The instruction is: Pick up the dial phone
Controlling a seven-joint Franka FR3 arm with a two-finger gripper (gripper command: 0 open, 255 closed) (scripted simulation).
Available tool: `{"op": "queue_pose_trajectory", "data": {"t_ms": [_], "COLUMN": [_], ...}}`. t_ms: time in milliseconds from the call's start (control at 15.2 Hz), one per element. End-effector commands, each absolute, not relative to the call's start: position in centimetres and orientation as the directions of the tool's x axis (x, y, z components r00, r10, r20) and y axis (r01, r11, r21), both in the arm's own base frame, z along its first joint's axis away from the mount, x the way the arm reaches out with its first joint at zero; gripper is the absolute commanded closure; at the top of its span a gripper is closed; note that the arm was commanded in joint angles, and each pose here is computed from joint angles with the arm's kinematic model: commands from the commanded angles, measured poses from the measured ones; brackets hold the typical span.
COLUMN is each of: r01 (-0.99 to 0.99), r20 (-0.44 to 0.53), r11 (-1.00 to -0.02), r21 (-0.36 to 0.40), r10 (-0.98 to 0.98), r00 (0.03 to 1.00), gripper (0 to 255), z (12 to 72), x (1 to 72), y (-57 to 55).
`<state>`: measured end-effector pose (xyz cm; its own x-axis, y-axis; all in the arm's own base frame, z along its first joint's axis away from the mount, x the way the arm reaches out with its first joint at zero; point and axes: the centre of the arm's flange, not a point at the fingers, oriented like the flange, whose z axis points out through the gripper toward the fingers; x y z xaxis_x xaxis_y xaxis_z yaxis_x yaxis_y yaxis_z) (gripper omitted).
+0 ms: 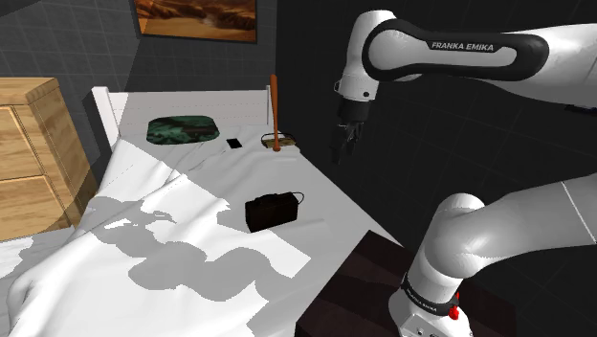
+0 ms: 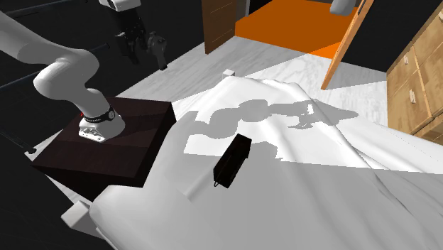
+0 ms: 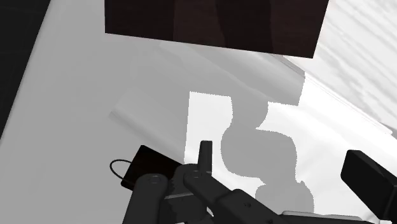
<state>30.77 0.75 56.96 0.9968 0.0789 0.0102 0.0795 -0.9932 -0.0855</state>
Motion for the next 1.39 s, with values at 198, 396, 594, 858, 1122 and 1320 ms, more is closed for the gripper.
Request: {"op": "queue_pose_trajectory", "data": {"t_ms": [198, 396, 594, 858, 1122, 1320], "r01": [0.120, 0.160, 0.200, 0.253, 0.305, 0.344], "r20": [0.019, 0.028, 0.036, 0.048, 0.060, 0.069], "r11": [-0.989, -0.983, -0.976, -0.963, -0.948, -0.935], "r21": [-0.088, -0.089, -0.090, -0.092, -0.092, -0.092], "r10": [0.119, 0.158, 0.198, 0.250, 0.301, 0.338], "r00": [0.993, 0.987, 0.980, 0.967, 0.952, 0.939], "gripper": [0, 0, 0, 0, 0, 0], "z": [54.3, 51.6, 49.0, 45.4, 42.0, 39.4], "x": [33.1, 35.5, 38.0, 41.5, 45.1, 47.9], "y": [-0.9, -2.5, -4.0, -5.8, -7.4, -8.4]}}
